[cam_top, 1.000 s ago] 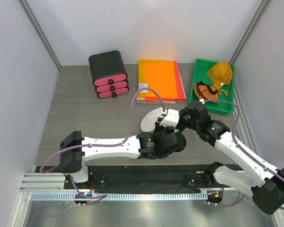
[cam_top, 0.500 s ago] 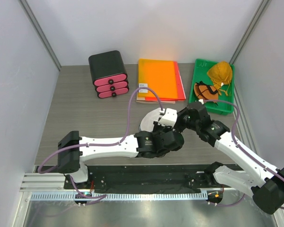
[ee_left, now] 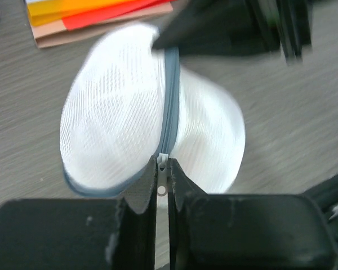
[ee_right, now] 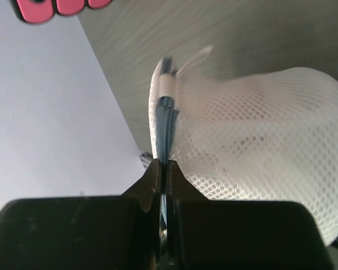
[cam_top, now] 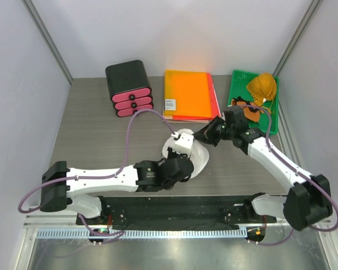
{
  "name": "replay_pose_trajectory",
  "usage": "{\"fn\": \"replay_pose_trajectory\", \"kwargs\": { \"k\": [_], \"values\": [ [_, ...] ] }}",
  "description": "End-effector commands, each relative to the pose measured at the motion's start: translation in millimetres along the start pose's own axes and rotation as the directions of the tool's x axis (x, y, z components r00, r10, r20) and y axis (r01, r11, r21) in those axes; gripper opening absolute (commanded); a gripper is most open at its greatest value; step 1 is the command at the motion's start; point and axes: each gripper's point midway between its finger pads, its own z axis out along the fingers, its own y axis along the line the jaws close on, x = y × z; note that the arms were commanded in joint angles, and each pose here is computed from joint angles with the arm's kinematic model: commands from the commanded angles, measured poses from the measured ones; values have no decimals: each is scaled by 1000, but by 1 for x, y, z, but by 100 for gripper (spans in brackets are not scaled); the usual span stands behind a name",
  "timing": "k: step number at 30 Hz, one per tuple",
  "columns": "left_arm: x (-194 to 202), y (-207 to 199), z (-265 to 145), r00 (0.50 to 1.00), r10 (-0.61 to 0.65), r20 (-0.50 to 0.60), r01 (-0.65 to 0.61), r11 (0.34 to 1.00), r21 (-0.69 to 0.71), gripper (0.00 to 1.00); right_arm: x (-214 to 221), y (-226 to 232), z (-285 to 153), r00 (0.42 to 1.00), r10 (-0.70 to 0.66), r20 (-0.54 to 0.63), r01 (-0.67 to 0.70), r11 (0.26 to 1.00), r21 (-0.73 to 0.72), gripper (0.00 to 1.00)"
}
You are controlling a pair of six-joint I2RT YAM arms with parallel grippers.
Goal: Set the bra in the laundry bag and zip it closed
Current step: Zip the laundry bag at the center of the board.
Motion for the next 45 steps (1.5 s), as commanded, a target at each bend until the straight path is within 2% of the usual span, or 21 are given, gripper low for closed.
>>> {"fn": "replay_pose_trajectory", "kwargs": {
  "k": [1,4,6,8,9,10,11,12,15,16,17,19,21,22,27,29,34,41,45],
  "values": [
    [19,-3,-21,995,87,-57,-81,991,111,0,-55,59,5,973,-182,145,205,965,-163,1],
    [27,-1,-22,993,96,-65,-87,988,124,0,-59,64,17,970,-211,123,232,954,-189,1],
    [31,5,-23,993,97,-64,-89,990,114,0,-51,67,24,974,-222,49,228,948,-224,1],
    [29,8,-24,994,91,-55,-85,990,110,0,-49,76,21,968,-246,46,249,933,-259,1],
    [27,8,-25,995,89,-50,-83,990,111,0,-46,75,20,953,-299,44,300,916,-267,2],
    [24,7,-25,996,82,-43,-77,991,111,0,-43,73,17,946,-322,25,318,917,-241,8],
    [20,6,-25,997,74,-32,-69,991,114,0,-39,71,16,932,-363,11,356,907,-223,25],
    [16,5,-25,998,66,-22,-63,991,114,0,-37,64,14,908,-419,2,411,889,-201,30],
    [3,-2,-23,999,38,11,-39,993,114,0,-30,45,-6,889,-459,6,457,884,-101,45],
    [-1,-5,-22,999,26,22,-28,993,115,0,-34,26,-12,880,-474,19,474,880,-11,53],
    [-6,-8,-21,999,23,31,-27,993,118,0,-31,26,-26,869,-492,47,492,870,0,56],
    [-7,-14,-18,999,20,38,-25,992,127,0,-24,11,-35,884,-465,45,464,885,37,61],
    [-10,-17,-18,999,16,43,-21,991,133,0,-8,12,-45,891,-449,60,450,893,8,62],
    [-11,-19,-18,999,11,44,-17,990,141,0,-1,5,-43,919,-392,48,392,920,13,63],
    [-9,-20,-17,999,14,40,-20,989,145,0,30,4,-42,961,-251,112,256,966,-28,63],
    [-8,-22,-17,999,15,34,-20,988,151,0,33,4,-42,978,-167,125,172,985,-30,61],
    [-9,-22,-17,999,21,34,-26,988,150,0,36,-10,-47,982,-57,182,64,997,-33,60],
    [-7,-33,-14,999,27,19,-30,984,178,0,45,-16,-31,992,9,130,-3,999,-48,58],
    [-9,-36,-14,999,25,21,-28,983,184,0,45,-9,-26,991,7,130,1,998,-60,51]
  ]
}}
